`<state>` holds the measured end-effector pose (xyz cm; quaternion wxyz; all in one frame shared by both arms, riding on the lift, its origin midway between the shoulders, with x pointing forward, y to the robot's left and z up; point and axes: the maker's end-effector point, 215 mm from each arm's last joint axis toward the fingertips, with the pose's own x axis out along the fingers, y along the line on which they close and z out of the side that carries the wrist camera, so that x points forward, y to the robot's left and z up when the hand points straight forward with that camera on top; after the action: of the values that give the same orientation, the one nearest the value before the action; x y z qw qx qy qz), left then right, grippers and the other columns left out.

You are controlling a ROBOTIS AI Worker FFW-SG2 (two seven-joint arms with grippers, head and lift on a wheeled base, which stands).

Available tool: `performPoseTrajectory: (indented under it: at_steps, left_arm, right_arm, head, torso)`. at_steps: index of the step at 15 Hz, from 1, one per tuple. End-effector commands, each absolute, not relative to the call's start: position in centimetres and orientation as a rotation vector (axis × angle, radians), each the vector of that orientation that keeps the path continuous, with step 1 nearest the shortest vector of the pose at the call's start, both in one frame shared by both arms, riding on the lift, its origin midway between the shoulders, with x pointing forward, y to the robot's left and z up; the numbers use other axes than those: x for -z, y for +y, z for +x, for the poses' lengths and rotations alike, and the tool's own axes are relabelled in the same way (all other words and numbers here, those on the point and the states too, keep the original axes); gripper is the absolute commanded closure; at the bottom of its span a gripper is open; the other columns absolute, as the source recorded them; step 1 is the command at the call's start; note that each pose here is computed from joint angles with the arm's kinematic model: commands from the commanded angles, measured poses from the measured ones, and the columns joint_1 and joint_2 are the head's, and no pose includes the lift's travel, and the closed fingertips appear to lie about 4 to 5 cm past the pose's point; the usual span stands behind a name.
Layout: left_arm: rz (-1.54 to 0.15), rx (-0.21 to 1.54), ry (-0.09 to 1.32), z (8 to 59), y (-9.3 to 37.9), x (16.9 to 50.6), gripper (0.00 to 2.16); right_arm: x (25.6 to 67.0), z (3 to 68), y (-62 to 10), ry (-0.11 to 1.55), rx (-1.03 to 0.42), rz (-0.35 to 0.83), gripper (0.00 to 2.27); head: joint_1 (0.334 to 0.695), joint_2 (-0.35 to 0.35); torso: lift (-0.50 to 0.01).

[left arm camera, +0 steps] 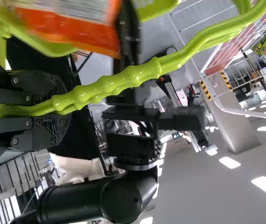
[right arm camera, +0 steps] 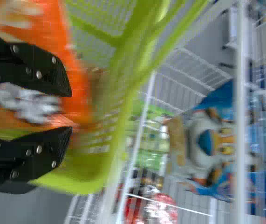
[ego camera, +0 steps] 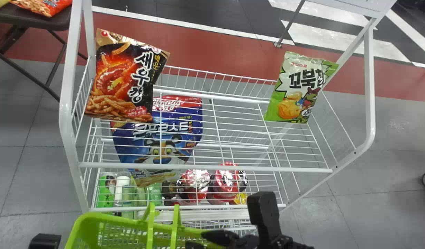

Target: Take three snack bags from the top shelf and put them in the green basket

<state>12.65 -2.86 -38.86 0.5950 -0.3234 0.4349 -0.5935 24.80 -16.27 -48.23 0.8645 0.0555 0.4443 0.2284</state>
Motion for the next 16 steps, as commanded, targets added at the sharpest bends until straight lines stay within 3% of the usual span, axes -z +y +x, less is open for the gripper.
performPoseTrajectory:
  at_steps: [1,4,7,16]
  left_arm:
    - [-0.741,1.375,1.013,12.7,-3.0,39.0,1.9]
    - [-0.743,1.375,1.013,12.7,-3.1,39.0,1.9]
    - [-0.737,1.382,1.019,12.4,-3.3,39.1,1.9]
    - [-0.739,1.371,1.028,13.2,-3.1,39.9,1.9]
  right_arm:
    - [45.0,27.6,-15.5,0.774,-0.516,0.166,0.05]
    - [38.4,32.9,-17.4,0.447,-0.491,0.145,0.05]
    - [31.0,38.1,-21.6,0.089,-0.378,0.039,0.05]
    - [33.4,53.3,-41.3,0.02,0.092,-0.006,0.09]
  head:
    - [0.695,-0.35]
    - [0.695,-0.35]
    - [0.695,-0.35]
    - [0.695,-0.35]
  torso:
    - [-0.036]
    - [-0.036]
    - [-0.036]
    - [-0.036]
